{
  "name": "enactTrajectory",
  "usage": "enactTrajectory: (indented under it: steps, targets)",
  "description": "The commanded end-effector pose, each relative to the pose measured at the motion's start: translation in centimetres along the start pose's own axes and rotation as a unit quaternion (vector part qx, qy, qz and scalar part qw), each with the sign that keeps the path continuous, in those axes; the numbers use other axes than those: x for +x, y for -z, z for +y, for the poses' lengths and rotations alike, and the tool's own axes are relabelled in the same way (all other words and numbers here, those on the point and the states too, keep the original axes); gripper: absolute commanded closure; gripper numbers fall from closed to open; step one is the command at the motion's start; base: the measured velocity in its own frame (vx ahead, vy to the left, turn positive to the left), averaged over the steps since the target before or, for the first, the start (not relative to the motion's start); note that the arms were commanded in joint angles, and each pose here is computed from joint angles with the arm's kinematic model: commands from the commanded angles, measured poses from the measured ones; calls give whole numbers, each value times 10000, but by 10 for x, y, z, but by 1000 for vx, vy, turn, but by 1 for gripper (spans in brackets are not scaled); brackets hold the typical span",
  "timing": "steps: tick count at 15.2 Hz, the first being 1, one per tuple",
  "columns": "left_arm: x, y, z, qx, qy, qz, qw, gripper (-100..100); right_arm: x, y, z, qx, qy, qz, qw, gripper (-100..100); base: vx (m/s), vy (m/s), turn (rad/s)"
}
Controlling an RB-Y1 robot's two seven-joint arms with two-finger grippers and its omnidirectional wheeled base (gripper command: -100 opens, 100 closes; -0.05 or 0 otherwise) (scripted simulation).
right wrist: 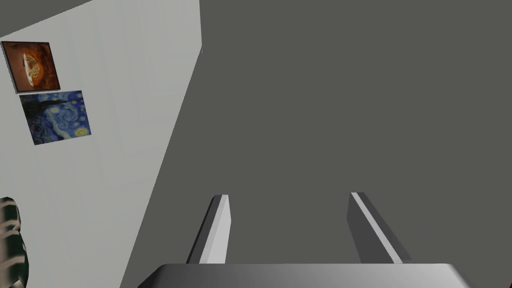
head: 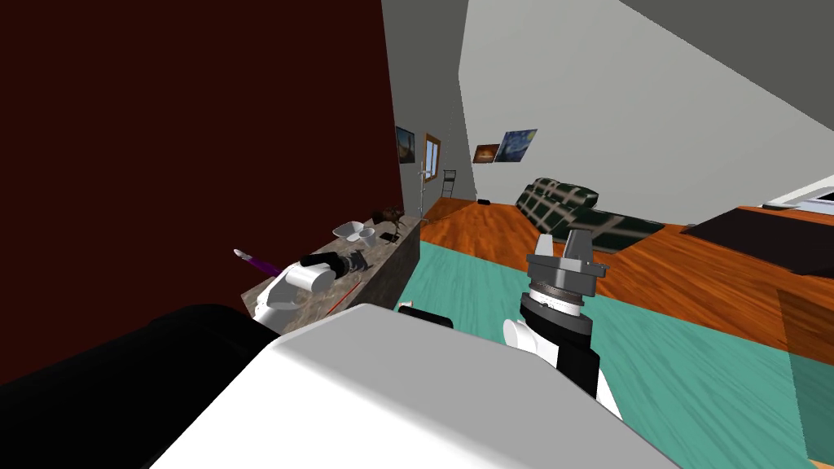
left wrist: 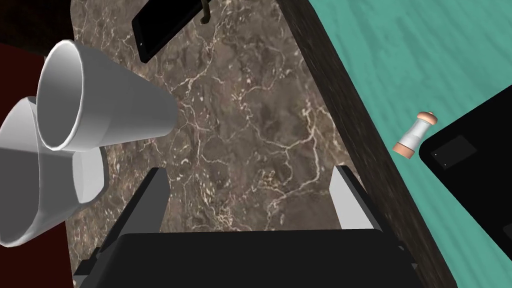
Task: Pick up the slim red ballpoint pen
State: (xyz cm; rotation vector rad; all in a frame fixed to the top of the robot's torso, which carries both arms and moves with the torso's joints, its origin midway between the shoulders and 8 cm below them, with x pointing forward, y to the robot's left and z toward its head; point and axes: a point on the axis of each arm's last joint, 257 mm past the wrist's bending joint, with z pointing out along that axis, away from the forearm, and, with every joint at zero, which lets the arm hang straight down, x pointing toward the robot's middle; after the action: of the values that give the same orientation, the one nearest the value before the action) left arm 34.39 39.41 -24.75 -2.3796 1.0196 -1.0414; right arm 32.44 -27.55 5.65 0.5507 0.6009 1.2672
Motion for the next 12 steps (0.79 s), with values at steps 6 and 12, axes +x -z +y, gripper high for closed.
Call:
enactTrajectory:
  steps: [6,12]
  targets:
    - [-25,1,20,-440,228,-450,9978,-100,0,0,0,0,0,0,10000,0,34,0,30]
    - [-59,10,44,-989,606,-1013,9881,-100,0,0,0,0,0,0,10000,0,46,0,70]
